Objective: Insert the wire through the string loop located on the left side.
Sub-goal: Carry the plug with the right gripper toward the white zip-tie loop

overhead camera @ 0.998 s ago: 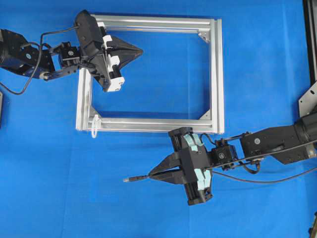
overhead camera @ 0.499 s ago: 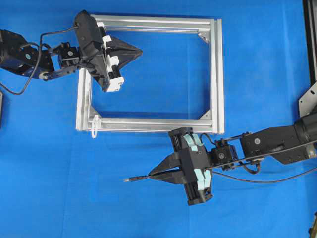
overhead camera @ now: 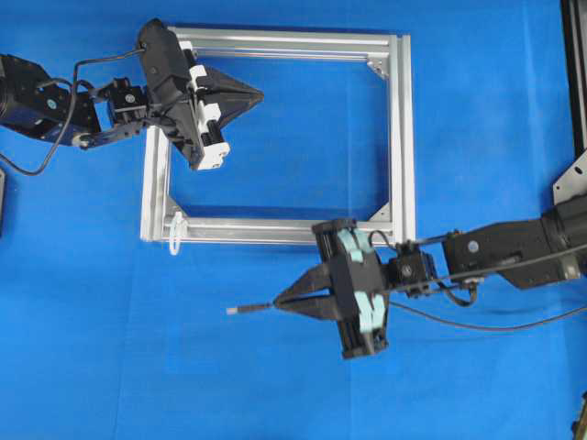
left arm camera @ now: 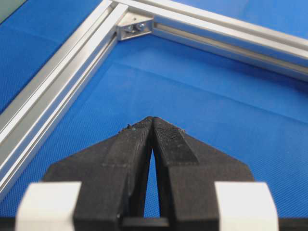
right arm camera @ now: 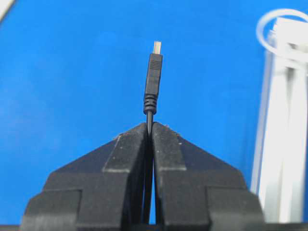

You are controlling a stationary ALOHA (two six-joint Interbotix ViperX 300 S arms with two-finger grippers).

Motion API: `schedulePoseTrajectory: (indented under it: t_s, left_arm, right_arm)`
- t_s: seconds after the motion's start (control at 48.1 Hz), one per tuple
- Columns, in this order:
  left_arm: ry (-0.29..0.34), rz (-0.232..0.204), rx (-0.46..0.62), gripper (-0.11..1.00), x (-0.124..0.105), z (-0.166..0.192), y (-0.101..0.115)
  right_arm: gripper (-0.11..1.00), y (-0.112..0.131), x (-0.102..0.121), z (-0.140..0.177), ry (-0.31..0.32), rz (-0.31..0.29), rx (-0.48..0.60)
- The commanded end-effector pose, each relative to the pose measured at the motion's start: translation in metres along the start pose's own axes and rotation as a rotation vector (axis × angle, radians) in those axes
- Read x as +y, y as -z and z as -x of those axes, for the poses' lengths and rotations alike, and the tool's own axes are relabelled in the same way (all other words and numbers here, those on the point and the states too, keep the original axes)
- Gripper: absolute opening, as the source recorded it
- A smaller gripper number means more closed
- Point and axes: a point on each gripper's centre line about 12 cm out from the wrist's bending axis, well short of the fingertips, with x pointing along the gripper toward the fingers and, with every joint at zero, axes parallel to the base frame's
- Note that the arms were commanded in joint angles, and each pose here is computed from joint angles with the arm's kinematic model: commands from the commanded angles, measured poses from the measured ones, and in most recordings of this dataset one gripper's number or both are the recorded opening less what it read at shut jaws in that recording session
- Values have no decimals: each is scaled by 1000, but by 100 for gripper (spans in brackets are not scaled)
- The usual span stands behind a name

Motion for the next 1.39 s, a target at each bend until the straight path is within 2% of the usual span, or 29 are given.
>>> schedulePoseTrajectory:
  t_s: [0.0,0.27,0.769,1.372]
  left_arm:
    - [5,1,-40,0,-2,3,-13]
    - [5,1,-38,0,-1,4,-12]
    - [5,1,-38,0,-1,4,-12]
    - [5,1,-38,0,-1,4,-12]
  right_arm:
    - [-4,-14,-11,5,22,-13,-37]
    - [-4,-11,-43,8,96,-41,-31]
    - [-4,-11,-46,6,102,-37,-35]
    - [-4,-20,-65,-34,137,-51,-55]
